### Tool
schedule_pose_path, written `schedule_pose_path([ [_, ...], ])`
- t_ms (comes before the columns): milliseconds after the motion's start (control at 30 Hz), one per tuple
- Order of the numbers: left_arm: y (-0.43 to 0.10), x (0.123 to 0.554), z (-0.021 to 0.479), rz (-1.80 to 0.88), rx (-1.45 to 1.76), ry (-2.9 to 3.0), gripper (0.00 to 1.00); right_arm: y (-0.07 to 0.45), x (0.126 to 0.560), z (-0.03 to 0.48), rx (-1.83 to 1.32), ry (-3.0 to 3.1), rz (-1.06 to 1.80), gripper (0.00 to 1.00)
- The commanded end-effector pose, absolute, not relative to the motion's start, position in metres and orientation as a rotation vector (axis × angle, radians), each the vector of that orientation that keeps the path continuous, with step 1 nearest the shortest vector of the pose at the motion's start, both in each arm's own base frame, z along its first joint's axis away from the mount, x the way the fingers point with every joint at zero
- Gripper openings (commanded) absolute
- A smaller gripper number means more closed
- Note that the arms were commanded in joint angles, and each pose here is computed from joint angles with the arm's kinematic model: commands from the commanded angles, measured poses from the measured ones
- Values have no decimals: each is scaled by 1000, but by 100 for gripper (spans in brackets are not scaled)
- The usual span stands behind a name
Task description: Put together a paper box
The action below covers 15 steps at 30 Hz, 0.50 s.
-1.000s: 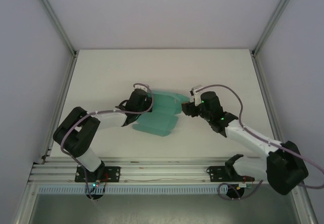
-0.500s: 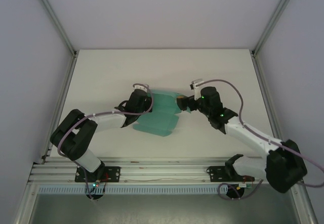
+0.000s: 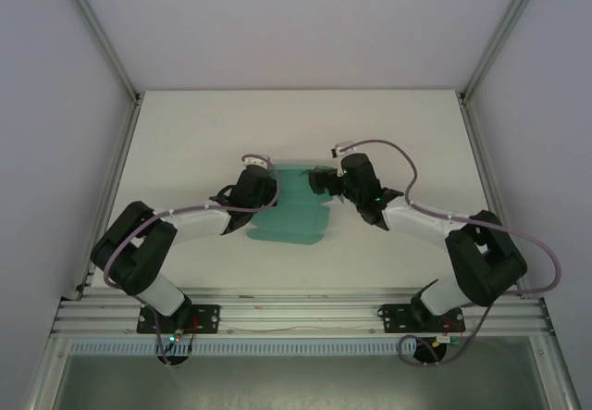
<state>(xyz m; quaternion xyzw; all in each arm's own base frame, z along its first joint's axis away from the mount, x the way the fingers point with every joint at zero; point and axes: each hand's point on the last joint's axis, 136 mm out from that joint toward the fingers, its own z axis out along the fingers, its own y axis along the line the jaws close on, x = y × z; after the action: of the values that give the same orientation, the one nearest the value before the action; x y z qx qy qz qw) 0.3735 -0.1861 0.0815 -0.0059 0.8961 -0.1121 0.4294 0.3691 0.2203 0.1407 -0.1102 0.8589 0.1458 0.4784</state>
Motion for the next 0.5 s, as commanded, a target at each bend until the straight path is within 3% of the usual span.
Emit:
schedule_pose_path([
  [0,-182,376,99,-252,-81,2197,0,192,379,171,-27,1997,302,100],
  [267,-159,377,109,-124,-166,2181,0,153,317,139,14,2214,248,100],
  [467,-159,379,120,-125,-182,2164,0,158,292,107,3,2354,323,100],
])
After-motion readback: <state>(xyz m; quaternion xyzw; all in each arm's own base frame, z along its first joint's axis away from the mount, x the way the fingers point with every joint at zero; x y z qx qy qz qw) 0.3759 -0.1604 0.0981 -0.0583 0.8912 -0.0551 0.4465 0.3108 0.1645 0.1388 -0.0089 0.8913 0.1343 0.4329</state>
